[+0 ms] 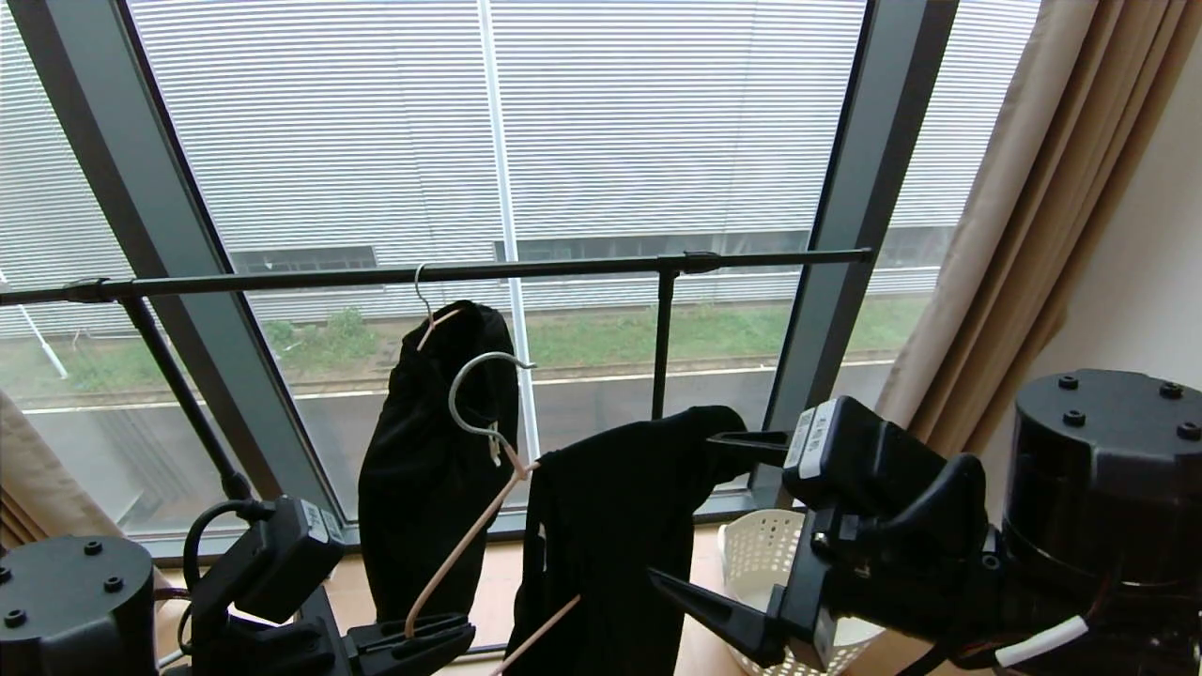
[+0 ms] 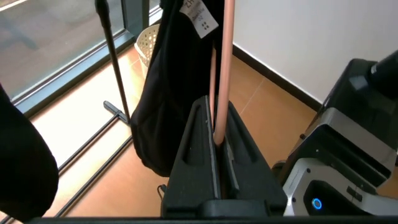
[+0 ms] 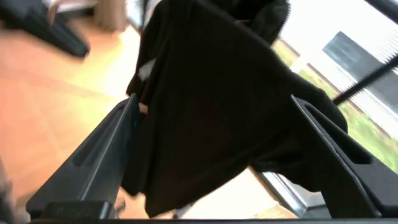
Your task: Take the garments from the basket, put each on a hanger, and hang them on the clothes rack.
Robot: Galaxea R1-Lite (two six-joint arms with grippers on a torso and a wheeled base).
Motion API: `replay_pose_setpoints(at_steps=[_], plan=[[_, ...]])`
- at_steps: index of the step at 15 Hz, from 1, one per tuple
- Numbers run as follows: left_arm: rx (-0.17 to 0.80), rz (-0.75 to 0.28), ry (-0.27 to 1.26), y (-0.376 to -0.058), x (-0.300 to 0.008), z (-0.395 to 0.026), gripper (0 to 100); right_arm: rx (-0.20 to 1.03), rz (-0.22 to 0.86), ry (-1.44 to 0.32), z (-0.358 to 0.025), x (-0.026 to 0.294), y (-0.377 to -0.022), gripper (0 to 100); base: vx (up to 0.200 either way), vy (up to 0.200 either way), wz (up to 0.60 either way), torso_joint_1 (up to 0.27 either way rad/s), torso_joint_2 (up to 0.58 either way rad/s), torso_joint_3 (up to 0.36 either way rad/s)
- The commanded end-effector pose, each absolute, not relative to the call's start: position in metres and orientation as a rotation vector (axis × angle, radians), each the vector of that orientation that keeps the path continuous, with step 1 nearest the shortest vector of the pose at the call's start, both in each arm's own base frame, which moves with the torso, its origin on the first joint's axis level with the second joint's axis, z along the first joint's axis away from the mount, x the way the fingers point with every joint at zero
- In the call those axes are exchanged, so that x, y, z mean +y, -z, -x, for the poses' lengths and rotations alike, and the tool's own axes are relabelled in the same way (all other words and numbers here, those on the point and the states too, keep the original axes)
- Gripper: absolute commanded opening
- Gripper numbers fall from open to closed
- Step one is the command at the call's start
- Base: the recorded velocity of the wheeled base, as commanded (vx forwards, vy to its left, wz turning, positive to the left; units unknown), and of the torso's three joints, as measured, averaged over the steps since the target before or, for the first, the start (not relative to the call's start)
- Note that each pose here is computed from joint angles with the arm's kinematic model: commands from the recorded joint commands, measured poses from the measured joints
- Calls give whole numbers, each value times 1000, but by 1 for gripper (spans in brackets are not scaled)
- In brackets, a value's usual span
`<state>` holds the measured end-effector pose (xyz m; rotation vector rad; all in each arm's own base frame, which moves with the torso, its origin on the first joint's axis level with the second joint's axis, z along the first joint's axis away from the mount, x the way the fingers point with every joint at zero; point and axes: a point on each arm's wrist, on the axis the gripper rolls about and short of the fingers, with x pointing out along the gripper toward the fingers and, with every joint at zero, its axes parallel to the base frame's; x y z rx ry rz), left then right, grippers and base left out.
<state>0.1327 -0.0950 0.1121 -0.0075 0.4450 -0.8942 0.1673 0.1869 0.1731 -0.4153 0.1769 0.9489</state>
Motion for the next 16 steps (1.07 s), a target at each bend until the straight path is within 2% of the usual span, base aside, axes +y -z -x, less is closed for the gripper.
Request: replay_pose_setpoints(at_steps=[1,3,8,11,16], plan=[[452,-1,916,-107,-83,-133,0,125,488,-1034,-188,156,-185,100,0,0,0,0,0,0],[448,-42,940,-103,-79,-131,0,134,559,-1157,-209,151,-197,100,0,0,0,0,0,0],[444,-66,956,-101,-79,-128,0,274,680,-1369,-235,157,-236,100,0,0,0,0,0,0],[437,-68,967,-102,-80,-126,0,432,784,-1516,-257,170,-237,100,0,0,0,0,0,0],[434,-70,974,-102,-81,-125,0,487,776,-1541,-295,196,-223,100,0,0,0,0,0,0]])
